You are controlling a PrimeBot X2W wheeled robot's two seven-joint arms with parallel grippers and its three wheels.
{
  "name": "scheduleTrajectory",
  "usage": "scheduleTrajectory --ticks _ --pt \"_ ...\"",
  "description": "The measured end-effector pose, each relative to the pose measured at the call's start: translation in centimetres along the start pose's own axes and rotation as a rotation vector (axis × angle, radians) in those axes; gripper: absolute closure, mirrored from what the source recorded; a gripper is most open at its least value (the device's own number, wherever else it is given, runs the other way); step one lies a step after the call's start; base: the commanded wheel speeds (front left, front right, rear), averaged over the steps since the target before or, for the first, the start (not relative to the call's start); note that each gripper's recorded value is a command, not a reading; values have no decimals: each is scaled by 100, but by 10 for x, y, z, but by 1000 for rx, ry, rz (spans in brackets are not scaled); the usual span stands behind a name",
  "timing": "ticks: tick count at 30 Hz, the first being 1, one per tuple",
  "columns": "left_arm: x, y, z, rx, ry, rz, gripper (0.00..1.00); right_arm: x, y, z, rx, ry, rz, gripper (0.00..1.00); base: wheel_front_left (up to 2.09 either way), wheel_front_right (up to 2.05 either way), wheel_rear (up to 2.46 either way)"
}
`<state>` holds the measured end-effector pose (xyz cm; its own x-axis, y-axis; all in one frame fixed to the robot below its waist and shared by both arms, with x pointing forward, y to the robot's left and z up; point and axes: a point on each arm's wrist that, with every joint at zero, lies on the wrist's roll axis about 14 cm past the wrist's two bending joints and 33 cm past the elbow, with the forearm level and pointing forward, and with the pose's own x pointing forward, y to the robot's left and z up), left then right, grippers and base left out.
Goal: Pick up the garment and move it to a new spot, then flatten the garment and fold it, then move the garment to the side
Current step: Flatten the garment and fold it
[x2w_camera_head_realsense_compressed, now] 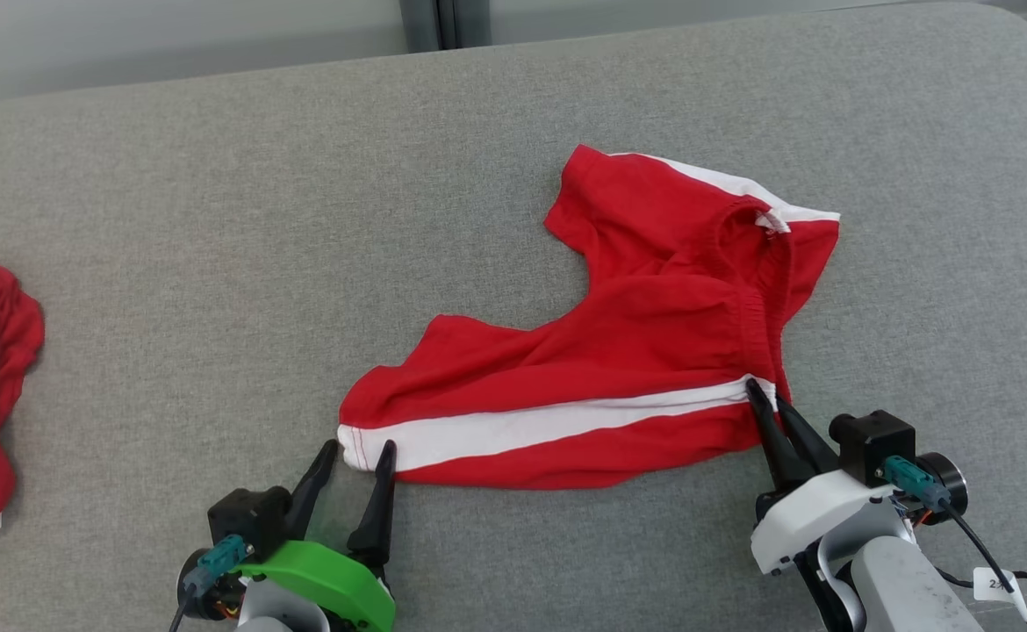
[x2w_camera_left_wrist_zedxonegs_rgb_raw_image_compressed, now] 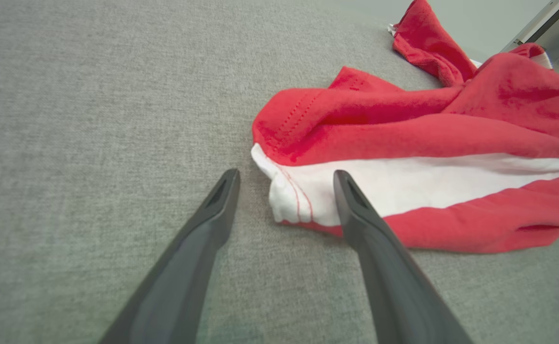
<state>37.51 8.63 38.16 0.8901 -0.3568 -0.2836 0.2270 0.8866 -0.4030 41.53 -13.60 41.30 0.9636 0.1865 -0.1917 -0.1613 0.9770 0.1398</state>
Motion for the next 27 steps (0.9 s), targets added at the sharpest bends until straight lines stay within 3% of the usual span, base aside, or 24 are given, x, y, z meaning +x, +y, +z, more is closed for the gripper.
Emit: scheduleTrajectory --ticks 3,4,5,6,7,17,24,27 --pt "0 0 -3 -14 9 -2 0 1 1 -1 0 2 2 100 0 0 0" --pt "0 0 -3 -20 8 1 29 1 1 -1 0 3 3 100 0 0 0" --pt "1 0 -2 -19 8 1 66 1 1 -1 0 3 4 100 0 0 0" --pt "1 0 -2 -18 8 -1 95 1 2 -1 0 2 5 100 0 0 0" --pt "2 0 -1 -18 6 -2 100 1 2 -1 0 1 6 100 0 0 0" --pt "-6 -4 32 -11 -100 -9 100 3 17 47 5 -141 47 100 0 0 0" --pt "-17 -2 113 51 -337 -8 100 -4 39 132 -12 -388 112 100 0 0 0" --pt "-22 -14 160 124 -458 -50 100 -11 48 177 -30 -513 139 100 0 0 0"
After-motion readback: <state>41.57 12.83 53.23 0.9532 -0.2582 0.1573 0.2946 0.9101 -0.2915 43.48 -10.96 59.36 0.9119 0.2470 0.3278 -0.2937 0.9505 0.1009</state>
